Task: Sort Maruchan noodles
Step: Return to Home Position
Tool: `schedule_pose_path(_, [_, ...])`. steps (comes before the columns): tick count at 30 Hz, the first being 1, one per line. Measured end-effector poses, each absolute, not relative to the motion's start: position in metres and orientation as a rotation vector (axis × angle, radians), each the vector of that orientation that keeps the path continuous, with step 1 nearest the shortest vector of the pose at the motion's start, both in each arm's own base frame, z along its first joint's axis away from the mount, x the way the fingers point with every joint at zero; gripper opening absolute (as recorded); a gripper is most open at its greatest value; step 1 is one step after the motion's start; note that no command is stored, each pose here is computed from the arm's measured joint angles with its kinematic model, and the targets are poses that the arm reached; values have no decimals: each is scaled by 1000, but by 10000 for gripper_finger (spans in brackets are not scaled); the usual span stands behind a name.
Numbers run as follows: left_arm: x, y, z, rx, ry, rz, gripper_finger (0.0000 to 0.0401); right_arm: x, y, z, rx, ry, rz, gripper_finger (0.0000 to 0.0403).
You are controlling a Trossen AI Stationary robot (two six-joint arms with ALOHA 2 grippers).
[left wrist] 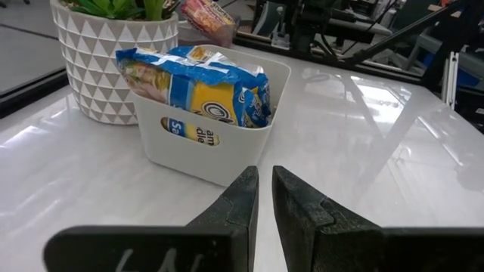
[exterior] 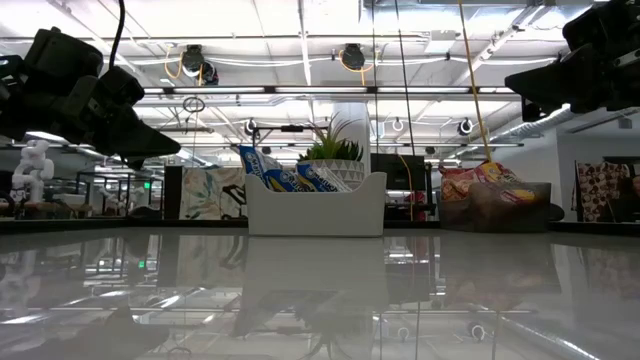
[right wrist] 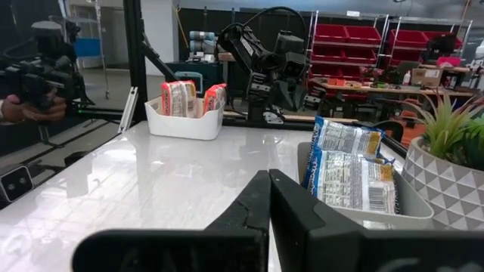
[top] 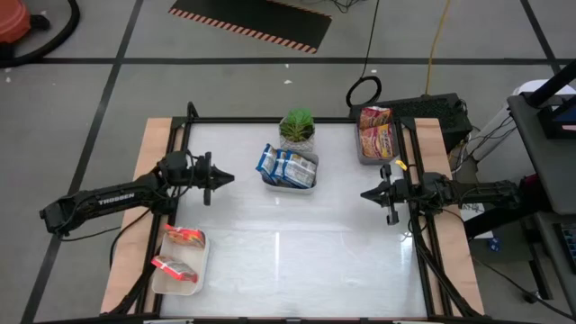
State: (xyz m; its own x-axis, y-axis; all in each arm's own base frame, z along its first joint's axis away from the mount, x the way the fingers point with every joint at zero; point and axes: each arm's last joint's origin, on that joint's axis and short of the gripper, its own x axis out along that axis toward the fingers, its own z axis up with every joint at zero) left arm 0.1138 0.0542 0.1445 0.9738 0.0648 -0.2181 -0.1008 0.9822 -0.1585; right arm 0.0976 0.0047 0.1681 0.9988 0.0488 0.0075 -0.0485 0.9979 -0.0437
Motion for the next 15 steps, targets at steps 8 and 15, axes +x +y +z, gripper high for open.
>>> schedule_pose_path(8, [114, 52, 142, -208, 243, 76, 44, 97, 9, 167, -12, -2, 109, 0])
schedule_pose_path(15, [117, 45, 141, -201, 259, 32, 44, 97, 13, 168, -30, -13, 94, 0])
